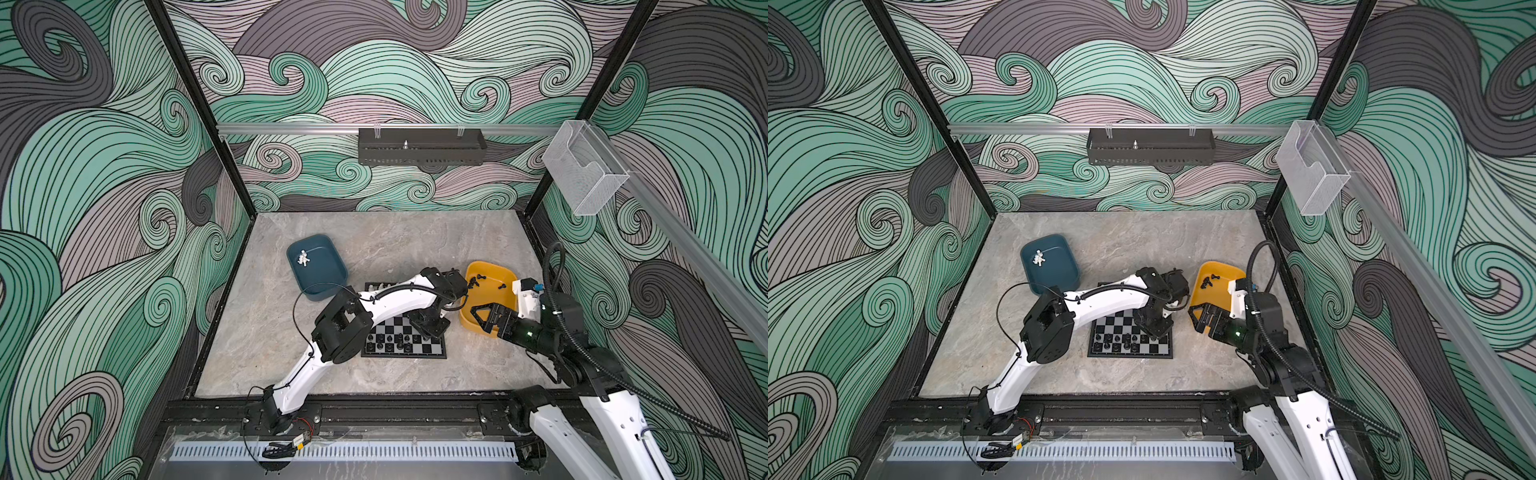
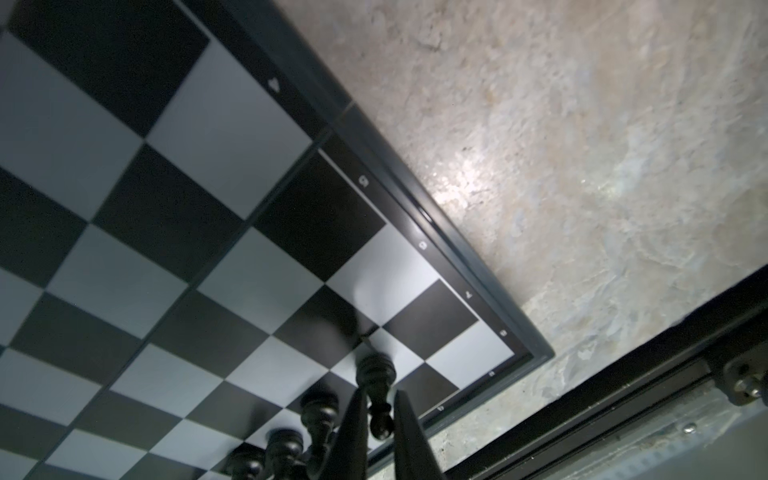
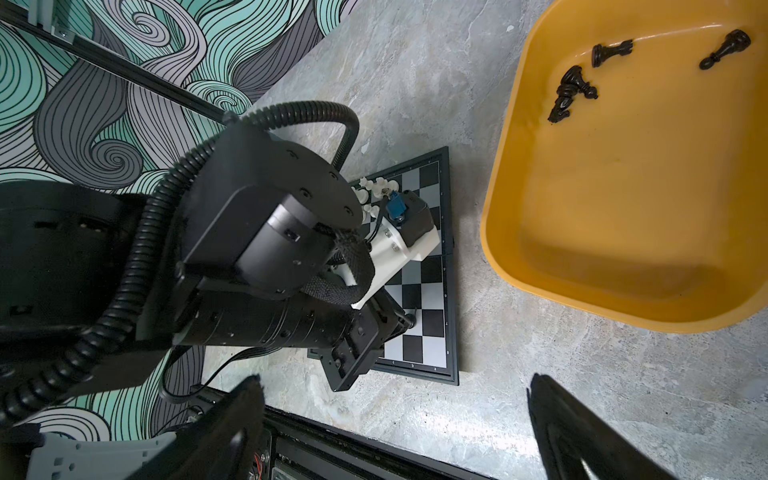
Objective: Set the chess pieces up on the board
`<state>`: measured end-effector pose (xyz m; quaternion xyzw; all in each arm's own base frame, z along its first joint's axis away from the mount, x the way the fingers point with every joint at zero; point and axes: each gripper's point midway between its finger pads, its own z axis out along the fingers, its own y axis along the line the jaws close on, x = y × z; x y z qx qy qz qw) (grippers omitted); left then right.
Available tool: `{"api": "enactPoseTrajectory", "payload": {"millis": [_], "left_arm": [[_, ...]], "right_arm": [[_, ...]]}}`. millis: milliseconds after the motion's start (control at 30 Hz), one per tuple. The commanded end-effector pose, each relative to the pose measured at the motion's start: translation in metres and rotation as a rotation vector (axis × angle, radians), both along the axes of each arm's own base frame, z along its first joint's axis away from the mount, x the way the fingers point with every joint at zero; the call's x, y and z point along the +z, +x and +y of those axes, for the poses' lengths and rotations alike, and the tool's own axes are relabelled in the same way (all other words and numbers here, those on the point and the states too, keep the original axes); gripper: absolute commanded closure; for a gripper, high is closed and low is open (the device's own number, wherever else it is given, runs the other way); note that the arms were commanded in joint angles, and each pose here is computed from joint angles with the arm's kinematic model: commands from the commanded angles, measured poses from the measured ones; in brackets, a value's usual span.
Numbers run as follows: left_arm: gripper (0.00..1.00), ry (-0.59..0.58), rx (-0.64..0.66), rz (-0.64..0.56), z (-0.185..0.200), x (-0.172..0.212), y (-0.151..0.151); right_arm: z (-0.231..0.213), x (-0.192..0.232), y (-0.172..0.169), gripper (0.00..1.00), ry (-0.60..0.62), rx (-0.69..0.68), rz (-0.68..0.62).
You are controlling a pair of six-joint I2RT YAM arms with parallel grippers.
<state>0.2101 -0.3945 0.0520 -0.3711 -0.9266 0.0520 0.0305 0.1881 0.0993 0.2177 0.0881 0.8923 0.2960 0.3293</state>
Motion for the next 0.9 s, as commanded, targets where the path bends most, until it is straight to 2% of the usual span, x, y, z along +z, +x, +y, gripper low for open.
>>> {"api": "enactPoseTrajectory", "payload": {"millis": [0,167,300,367,533,600,733,800,833,867], "left_arm": [[0.81,0.013,0.008,-0.003,-0.001,0.002,0.001],[0.75,-0.004,0.016,-0.013,-0.003,0.014,0.002],[0.69,-0.041,0.047,-0.053,-0.002,0.041,0.008],[0.63,-0.088,0.073,-0.101,0.000,0.067,0.016],[0.49,-0.223,0.144,-0.242,0.021,0.141,0.038],[0.43,-0.275,0.181,-0.299,0.036,0.167,0.044],[0.28,-0.400,0.232,-0.410,0.074,0.203,0.050],[0.19,-0.475,0.261,-0.474,0.097,0.211,0.053],[0.12,-0.523,0.270,-0.502,0.106,0.208,0.055],[0.02,-0.588,0.286,-0.528,0.120,0.215,0.053]], "right_arm": [[0.000,-0.002,-0.003,0.01,-0.015,0.016,0.001],[-0.005,-0.002,-0.003,0.01,-0.042,-0.003,0.005],[-0.013,-0.002,-0.003,0.01,-0.080,-0.038,0.021],[-0.019,-0.004,0.000,0.01,-0.108,-0.064,0.042],[-0.031,-0.013,0.017,0.09,-0.183,-0.131,0.093],[-0.038,-0.021,0.030,0.17,-0.213,-0.166,0.131],[-0.054,-0.047,0.067,0.41,-0.276,-0.241,0.198],[-0.058,-0.065,0.087,0.58,-0.301,-0.254,0.226],[-0.059,-0.075,0.096,0.69,-0.313,-0.258,0.253],[-0.060,-0.086,0.103,0.74,-0.332,-0.259,0.288]]}}
